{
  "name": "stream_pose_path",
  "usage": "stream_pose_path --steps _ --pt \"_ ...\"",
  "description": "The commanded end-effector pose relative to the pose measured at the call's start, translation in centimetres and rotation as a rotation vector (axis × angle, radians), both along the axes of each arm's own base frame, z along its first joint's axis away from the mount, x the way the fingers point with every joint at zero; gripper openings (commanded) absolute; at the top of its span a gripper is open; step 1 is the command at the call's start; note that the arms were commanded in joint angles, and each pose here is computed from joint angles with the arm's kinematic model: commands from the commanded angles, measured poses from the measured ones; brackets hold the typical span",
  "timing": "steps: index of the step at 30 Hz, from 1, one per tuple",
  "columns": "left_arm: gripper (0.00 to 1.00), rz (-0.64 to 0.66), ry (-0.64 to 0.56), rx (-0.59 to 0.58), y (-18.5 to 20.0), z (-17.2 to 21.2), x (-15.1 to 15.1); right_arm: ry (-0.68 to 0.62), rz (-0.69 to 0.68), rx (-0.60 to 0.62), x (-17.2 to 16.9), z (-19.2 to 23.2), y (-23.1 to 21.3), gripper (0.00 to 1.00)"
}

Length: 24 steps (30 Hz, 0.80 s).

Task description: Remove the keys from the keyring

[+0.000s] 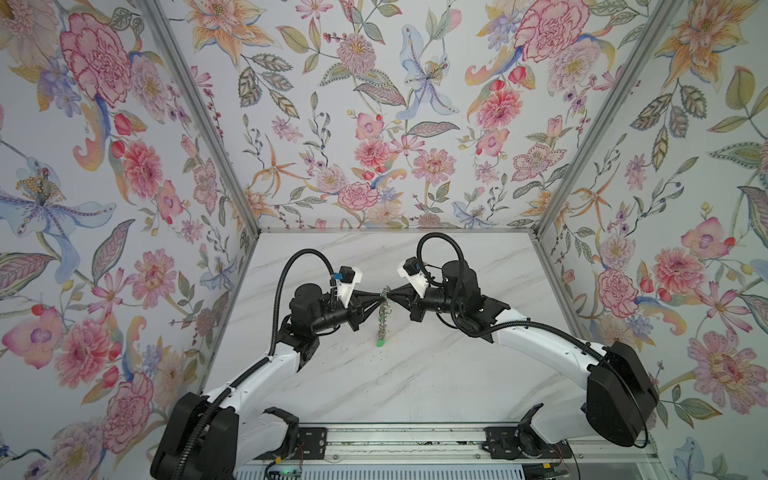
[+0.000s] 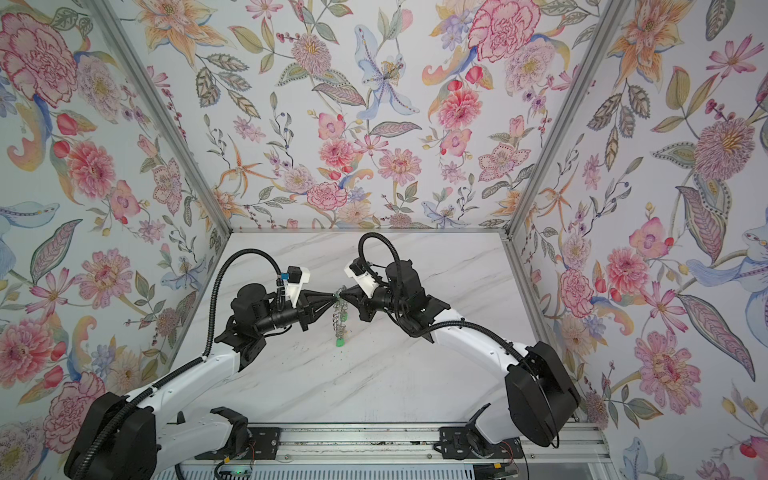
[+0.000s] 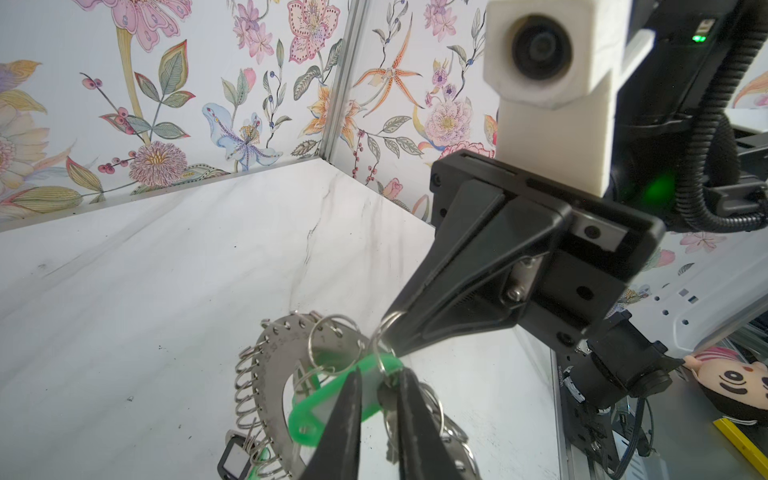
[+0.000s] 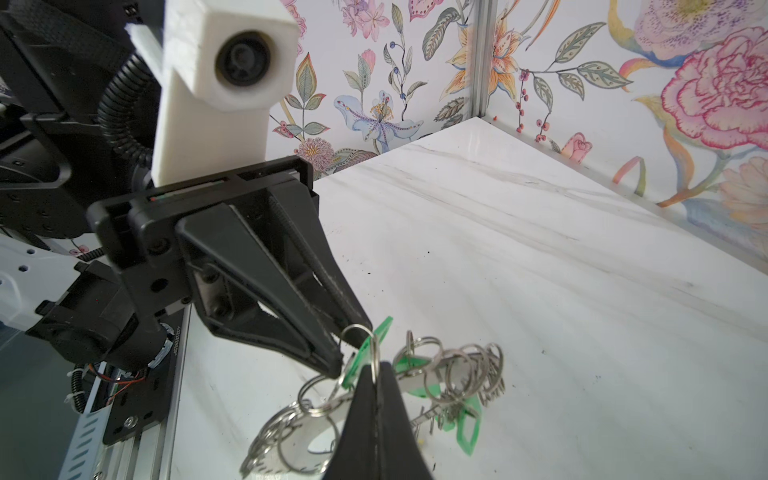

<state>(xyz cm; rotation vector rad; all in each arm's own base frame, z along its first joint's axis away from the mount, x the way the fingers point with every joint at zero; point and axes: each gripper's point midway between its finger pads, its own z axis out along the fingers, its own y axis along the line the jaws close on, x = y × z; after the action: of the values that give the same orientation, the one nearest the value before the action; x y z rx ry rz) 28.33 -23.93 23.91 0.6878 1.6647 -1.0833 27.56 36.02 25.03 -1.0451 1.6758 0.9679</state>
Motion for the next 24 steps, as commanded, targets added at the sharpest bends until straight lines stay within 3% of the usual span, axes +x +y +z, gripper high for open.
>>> stream_pose_path --steps 1,8,20,24 --pt "0.18 -0.007 -0.027 -0.034 -0.1 1.7 0.4 -0.075 0.016 0.039 -0.1 2.8 0.5 0.0" --pt "0.19 0.025 -0.032 -0.034 0.1 1.8 0.9 -0.076 0.016 0.02 -0.2 2.2 0.7 0.0" --pt "0.0 0.045 -0.04 -0.023 0.3 1.6 1.2 -0.076 0.009 0.0 -0.2 1.6 0.7 0.0" --pt "0.0 0.064 -0.055 -0.011 0.6 1.6 1.3 -0.074 0.004 -0.005 -0.1 1.4 0.7 0.0"
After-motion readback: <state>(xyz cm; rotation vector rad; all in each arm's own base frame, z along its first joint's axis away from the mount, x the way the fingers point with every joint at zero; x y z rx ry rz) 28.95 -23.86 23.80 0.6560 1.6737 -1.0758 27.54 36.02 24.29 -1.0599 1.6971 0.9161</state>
